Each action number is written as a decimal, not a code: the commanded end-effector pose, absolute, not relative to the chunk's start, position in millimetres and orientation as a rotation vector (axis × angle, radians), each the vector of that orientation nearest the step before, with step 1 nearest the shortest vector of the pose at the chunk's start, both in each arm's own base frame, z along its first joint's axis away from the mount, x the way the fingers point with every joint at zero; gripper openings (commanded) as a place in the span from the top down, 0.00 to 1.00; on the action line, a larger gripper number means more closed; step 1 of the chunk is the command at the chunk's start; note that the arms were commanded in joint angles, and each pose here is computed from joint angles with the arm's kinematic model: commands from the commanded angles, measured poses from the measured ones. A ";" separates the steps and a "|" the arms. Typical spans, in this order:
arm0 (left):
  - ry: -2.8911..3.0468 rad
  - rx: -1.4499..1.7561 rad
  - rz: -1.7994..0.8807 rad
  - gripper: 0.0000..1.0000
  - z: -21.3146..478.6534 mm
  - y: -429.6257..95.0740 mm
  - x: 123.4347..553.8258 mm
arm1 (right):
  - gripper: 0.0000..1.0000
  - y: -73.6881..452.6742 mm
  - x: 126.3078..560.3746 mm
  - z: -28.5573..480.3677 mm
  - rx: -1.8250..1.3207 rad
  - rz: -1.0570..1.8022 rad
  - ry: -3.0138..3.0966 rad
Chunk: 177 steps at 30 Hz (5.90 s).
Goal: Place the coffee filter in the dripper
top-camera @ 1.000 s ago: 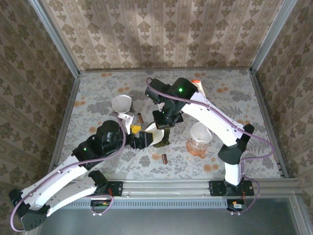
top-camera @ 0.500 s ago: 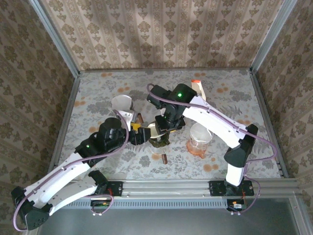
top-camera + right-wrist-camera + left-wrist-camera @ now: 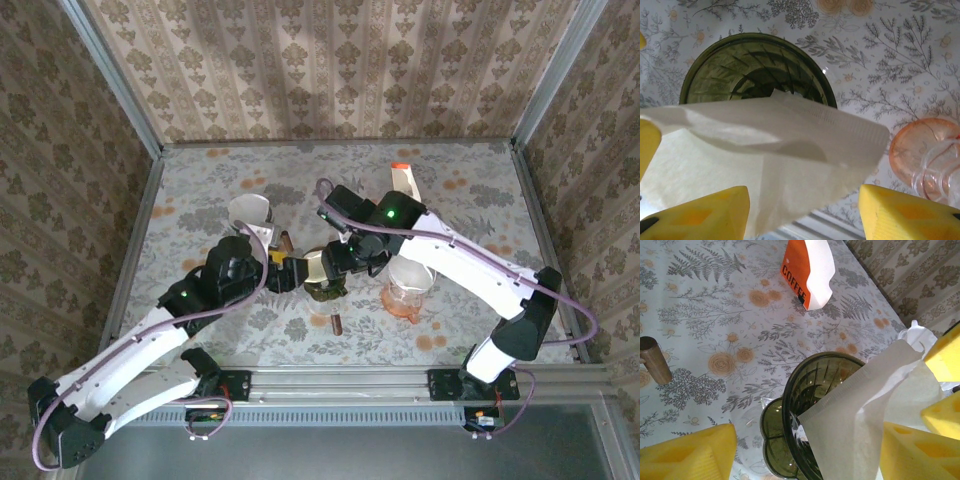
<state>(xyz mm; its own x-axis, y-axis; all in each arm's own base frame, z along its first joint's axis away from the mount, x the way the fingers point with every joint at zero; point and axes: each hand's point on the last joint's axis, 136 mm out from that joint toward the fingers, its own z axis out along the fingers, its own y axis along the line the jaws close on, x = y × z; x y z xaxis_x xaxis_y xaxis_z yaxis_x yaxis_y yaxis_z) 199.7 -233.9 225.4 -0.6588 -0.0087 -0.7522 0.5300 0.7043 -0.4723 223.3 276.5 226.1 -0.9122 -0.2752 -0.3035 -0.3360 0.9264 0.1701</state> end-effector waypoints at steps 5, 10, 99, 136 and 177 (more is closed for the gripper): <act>2.181 0.361 -0.915 0.25 213.0 -232.4 203.0 | 0.40 277.2 239.6 229.1 -0.505 0.282 2.678; 2.177 0.342 -0.959 0.24 217.5 -231.7 203.6 | 0.42 270.4 243.8 232.4 -0.568 0.211 2.647; 2.268 0.280 -1.008 0.16 184.2 -231.5 203.3 | 0.33 288.5 264.2 132.6 -0.785 -0.052 2.679; 2.291 0.259 -1.004 0.24 175.3 -230.3 203.7 | 0.34 247.1 249.9 214.3 -0.545 0.085 2.512; 2.293 0.244 -1.005 0.20 172.8 -230.0 205.7 | 0.37 252.1 259.1 201.2 -0.519 0.057 2.528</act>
<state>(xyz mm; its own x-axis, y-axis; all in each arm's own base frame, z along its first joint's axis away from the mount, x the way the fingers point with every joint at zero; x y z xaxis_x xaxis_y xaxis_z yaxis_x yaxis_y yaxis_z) 204.5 -230.3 176.9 -0.7871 -0.0634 -0.6136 0.4053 0.6967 -0.5919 255.6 257.9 206.3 -0.7601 -0.3537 -0.5451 -0.4032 0.9146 -0.0312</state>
